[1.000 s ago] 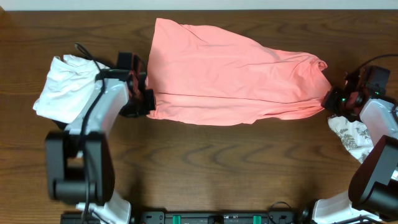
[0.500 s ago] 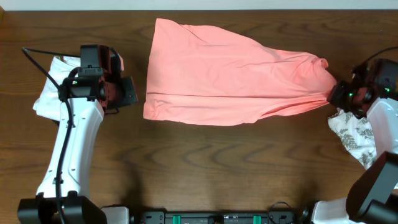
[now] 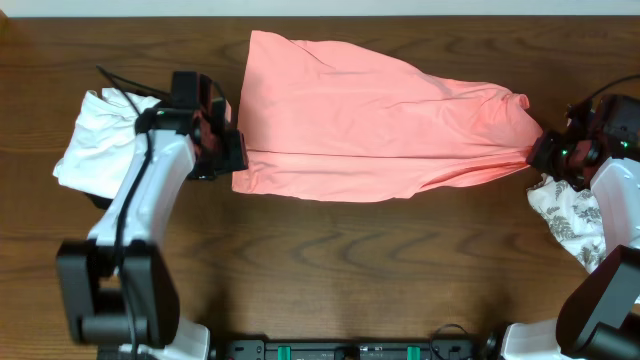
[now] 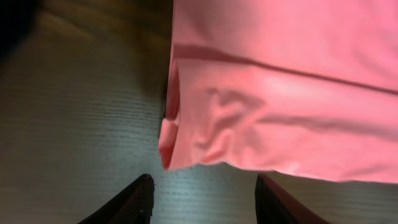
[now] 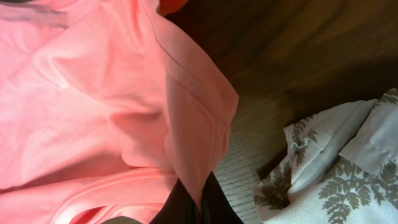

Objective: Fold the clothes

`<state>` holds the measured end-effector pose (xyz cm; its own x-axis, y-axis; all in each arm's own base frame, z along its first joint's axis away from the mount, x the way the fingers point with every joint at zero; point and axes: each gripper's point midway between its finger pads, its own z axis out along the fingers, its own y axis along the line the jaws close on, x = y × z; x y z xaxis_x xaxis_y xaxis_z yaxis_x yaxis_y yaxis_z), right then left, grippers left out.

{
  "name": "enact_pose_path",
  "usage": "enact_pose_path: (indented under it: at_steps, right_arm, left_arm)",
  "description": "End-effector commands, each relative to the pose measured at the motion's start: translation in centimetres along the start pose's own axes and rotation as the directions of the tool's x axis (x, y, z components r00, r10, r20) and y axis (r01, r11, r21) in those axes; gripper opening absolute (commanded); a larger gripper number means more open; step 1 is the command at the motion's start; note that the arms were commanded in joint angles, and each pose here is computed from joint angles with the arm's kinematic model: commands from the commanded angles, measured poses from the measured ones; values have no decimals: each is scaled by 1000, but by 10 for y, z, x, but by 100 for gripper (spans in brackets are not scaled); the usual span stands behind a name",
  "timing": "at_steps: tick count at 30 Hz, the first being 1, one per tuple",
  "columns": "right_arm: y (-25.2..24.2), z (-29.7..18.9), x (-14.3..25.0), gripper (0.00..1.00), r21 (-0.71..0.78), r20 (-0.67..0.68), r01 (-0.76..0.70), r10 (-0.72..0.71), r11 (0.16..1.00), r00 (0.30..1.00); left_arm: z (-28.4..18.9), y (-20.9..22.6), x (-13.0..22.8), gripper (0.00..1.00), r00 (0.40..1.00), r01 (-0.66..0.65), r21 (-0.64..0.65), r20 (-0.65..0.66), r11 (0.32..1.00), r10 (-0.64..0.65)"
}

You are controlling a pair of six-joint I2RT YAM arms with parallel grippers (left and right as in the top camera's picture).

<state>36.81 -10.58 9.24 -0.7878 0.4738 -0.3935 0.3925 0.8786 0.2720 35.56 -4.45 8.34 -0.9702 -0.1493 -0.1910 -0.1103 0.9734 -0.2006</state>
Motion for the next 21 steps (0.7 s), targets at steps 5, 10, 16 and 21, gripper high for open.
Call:
enact_pose_path:
  at_steps: [5, 10, 16, 21]
  right_arm:
    - [0, -6, -7, 1, 0, 19, 13, -13, 1000, 1000]
    - [0, -6, -7, 1, 0, 22, 14, -14, 1000, 1000]
    - [0, -6, -7, 1, 0, 21, 14, -14, 1000, 1000]
    - [0, -6, -7, 1, 0, 22, 14, -14, 1000, 1000]
  left_arm:
    - [49, 4, 11, 53, 992, 21, 15, -123, 1000, -19]
    - [58, 2, 13, 53, 989, 26, 31, -144, 999, -21]
    - [68, 1, 18, 50, 984, 42, 42, -178, 998, -34]
    - [68, -6, 20, 45, 981, 52, 86, -190, 995, -35]
